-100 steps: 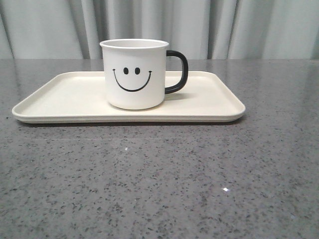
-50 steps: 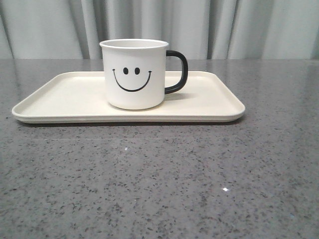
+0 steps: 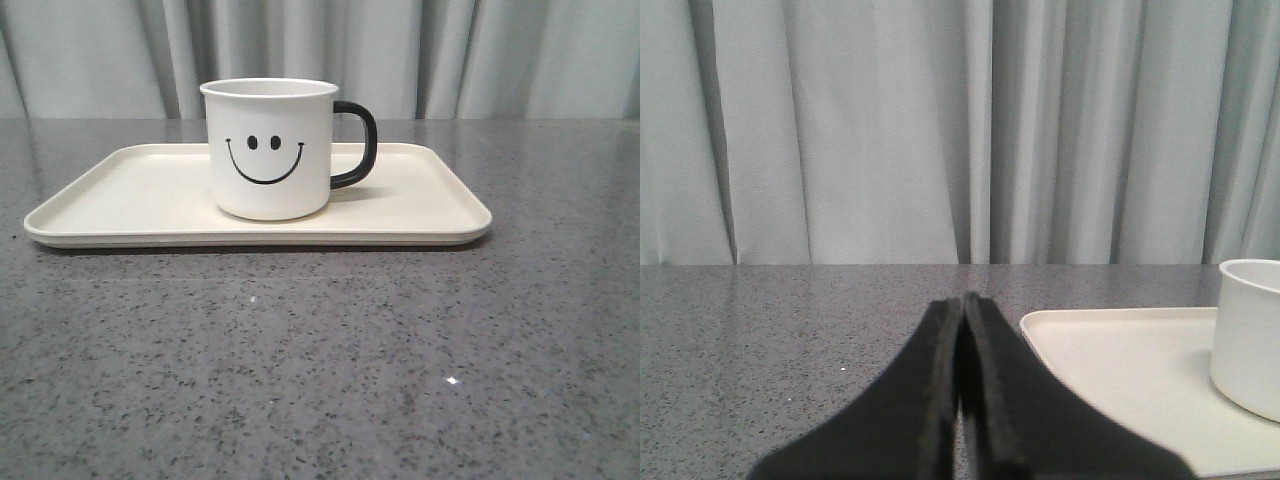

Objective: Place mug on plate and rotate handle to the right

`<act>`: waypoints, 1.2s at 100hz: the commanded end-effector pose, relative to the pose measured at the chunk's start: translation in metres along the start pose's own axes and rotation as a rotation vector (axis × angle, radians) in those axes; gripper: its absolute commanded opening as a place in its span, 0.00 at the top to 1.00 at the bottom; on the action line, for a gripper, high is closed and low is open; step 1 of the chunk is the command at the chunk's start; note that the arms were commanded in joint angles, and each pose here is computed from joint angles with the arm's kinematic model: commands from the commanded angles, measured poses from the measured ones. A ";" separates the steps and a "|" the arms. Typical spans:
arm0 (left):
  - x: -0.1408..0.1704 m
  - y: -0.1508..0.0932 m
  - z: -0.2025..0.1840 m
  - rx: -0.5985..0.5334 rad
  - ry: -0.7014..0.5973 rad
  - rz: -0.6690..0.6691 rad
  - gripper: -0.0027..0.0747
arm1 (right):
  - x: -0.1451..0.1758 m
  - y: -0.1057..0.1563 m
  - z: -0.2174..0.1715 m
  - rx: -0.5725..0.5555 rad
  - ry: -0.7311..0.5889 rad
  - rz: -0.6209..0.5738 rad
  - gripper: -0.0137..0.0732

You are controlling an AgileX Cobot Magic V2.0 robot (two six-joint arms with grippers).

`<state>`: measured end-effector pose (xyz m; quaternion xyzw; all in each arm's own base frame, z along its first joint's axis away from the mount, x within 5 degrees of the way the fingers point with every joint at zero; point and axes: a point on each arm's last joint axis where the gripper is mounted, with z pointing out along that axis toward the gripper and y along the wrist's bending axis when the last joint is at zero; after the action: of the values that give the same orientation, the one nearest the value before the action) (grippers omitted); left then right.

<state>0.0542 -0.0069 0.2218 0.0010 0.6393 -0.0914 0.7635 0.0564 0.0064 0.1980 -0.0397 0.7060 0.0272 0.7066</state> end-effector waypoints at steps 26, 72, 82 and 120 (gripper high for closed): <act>-0.006 -0.001 -0.003 0.019 -0.097 -0.010 0.99 | -0.008 -0.003 -0.002 0.031 -0.091 -0.025 0.91; -0.006 -0.001 -0.003 0.019 -0.097 -0.010 0.99 | -0.008 -0.003 -0.002 0.031 -0.091 -0.029 0.91; -0.006 -0.001 -0.003 0.019 -0.097 -0.010 0.99 | -0.008 -0.003 -0.002 0.031 -0.091 -0.030 0.91; -0.006 -0.001 -0.003 0.019 -0.097 -0.010 0.99 | -0.008 -0.003 -0.002 0.031 -0.091 -0.030 0.91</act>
<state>0.0542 -0.0069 0.2218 0.0010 0.6393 -0.0914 0.7635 0.0565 0.0045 0.1973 -0.0379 0.7085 0.0149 0.7046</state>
